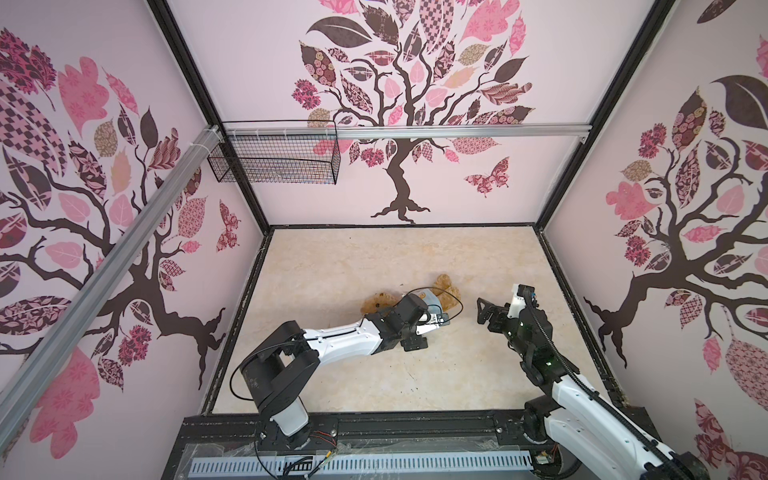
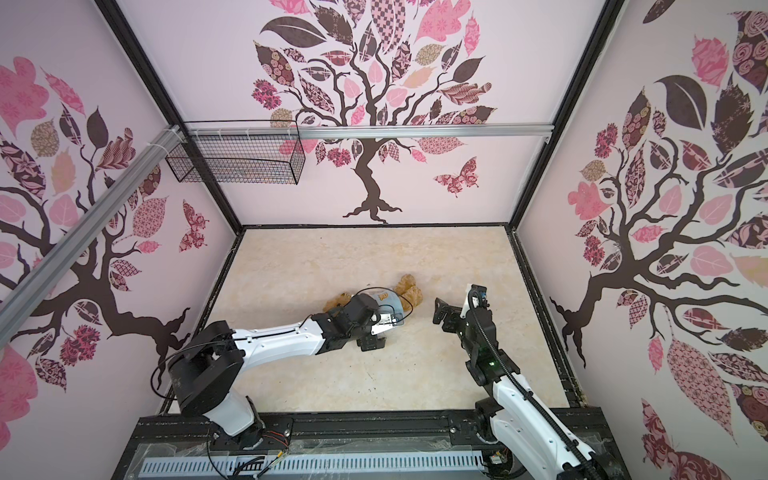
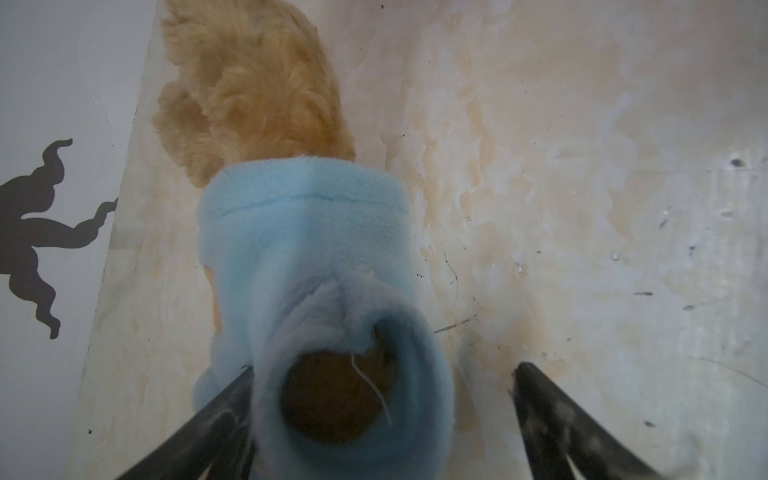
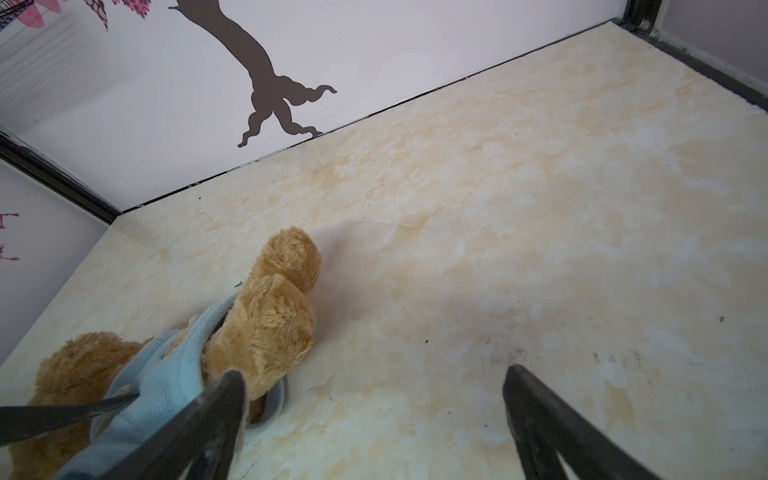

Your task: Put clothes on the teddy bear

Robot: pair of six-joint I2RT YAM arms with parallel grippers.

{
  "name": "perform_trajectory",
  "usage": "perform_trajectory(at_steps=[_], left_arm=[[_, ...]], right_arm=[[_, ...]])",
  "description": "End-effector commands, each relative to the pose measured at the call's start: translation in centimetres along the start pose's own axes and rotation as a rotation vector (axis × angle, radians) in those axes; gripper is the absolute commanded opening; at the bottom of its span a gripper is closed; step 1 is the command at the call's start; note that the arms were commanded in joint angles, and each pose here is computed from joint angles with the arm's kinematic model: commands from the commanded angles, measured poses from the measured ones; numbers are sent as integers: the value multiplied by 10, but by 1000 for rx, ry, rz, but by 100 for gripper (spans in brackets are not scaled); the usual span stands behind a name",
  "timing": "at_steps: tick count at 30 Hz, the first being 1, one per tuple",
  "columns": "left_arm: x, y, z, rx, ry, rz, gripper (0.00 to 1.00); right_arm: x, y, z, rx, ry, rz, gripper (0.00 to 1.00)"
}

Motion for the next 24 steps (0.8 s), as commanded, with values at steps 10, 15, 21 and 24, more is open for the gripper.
perform_trajectory(at_steps=[10, 15, 21, 24], left_arm=[[34, 28, 28, 113, -60, -75, 62], [41, 16, 35, 152, -86, -121, 75], [46, 9, 40, 174, -122, -155, 85], [47, 17, 39, 178, -124, -162, 90]], right_arm=[[-13, 0, 0, 36, 48, 33, 100], [-18, -2, -2, 39, 49, 41, 100], [-19, -1, -2, 39, 48, 44, 100], [-19, 0, -2, 36, 47, 45, 100]])
Point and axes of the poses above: each gripper's point midway between its finger pads, its own y axis out along the fingers, its own z axis along the line the jaws close on, x = y × z, the point moved 7 cm from there along -y, back along the fingers, and after that the axes turned 6 degrees about -y, right-handed, at the moved point
